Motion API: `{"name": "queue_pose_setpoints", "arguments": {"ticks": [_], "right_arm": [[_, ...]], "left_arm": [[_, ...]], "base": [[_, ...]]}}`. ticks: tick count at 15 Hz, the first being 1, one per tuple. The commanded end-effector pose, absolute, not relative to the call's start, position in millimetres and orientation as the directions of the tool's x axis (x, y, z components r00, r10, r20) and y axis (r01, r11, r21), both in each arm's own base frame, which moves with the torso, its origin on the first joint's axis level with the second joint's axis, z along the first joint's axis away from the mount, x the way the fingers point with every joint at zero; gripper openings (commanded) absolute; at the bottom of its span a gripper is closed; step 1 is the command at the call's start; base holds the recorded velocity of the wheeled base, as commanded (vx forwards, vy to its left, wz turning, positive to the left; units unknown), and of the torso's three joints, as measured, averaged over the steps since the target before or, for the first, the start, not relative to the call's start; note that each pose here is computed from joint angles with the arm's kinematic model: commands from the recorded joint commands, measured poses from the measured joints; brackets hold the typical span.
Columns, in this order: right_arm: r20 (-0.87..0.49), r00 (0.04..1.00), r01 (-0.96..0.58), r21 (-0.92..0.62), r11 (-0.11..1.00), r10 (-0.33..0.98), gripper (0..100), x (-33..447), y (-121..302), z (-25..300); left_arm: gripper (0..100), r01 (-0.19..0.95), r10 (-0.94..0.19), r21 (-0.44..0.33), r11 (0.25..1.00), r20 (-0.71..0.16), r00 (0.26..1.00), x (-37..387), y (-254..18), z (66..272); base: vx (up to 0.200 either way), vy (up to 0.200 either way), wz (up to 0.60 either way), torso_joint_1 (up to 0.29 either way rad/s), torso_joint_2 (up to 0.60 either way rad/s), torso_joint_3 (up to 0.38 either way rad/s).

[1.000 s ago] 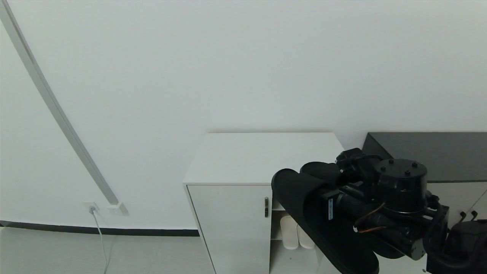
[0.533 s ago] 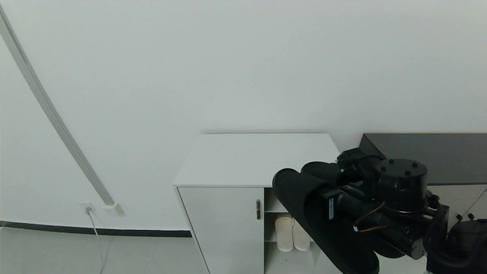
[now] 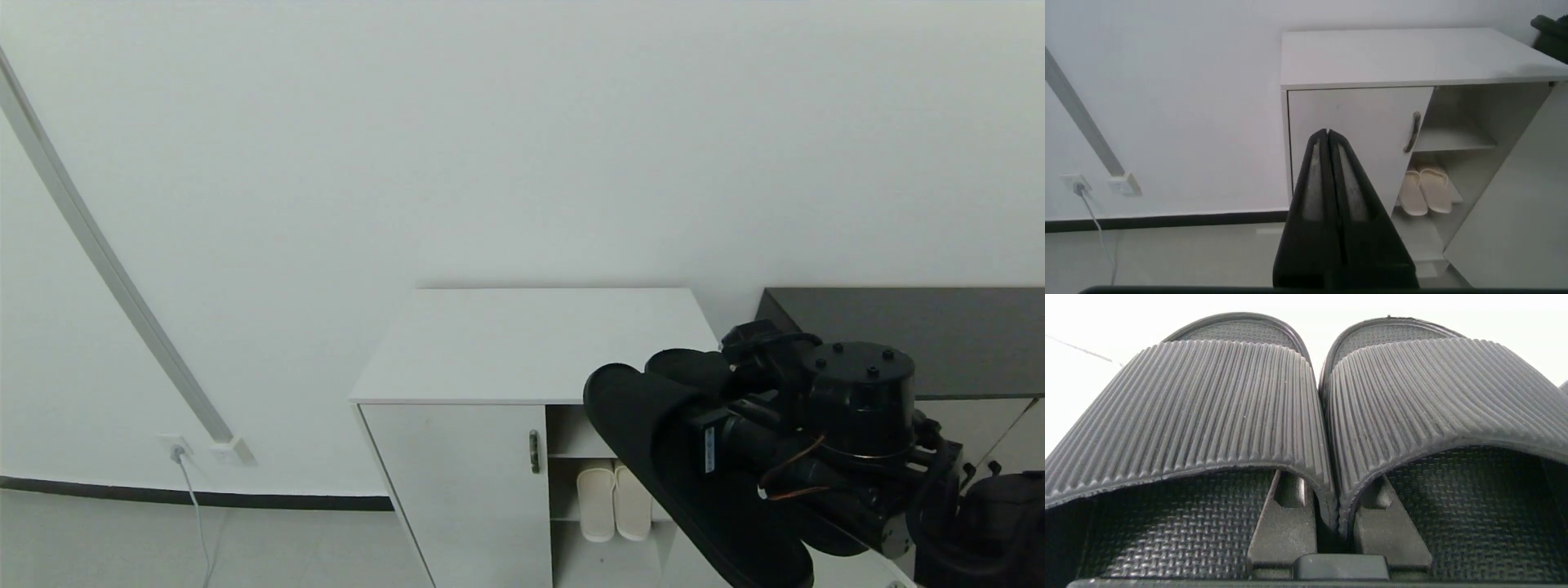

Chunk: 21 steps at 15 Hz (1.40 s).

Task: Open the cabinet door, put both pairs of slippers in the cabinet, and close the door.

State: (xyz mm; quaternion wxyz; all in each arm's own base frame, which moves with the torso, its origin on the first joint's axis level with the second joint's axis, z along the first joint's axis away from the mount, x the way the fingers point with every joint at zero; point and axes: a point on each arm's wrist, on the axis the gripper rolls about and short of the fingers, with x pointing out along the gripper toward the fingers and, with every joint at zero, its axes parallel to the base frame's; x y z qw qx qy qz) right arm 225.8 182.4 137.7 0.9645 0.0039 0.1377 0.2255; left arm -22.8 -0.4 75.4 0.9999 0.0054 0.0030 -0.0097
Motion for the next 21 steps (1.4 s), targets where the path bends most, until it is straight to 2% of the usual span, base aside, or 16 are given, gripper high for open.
{"name": "queue_pose_setpoints", "arguments": {"ticks": [1, 7, 21], "right_arm": [[-0.265, 0.86, -0.434, 0.07, 0.898, 0.436, 0, 226.0, 182.6, 137.3], [-0.269, 0.859, -0.435, 0.068, 0.898, 0.436, 0, 224.3, 181.8, 136.2], [-0.288, 0.844, -0.464, 0.03, 0.885, 0.452, 0, 216.3, 183.0, 127.8]], "left_arm": [[0, 0.02, -0.02, 0.011, 1.0, -0.006, 1.0, -22.8, -0.4, 75.3], [0, 0.02, -0.02, 0.011, 1.0, -0.006, 1.0, -22.8, -0.4, 75.3], [0, 0.018, -0.018, 0.009, 1.0, -0.006, 1.0, -22.8, -0.3, 75.3]], "base": [[0.0, 0.0, 0.0, 0.0, 0.0, 0.0], [-0.2, 0.0, 0.0, 0.0, 0.0, 0.002], [0.0, 0.0, 0.0, 0.0, 0.0, 0.0]]}}
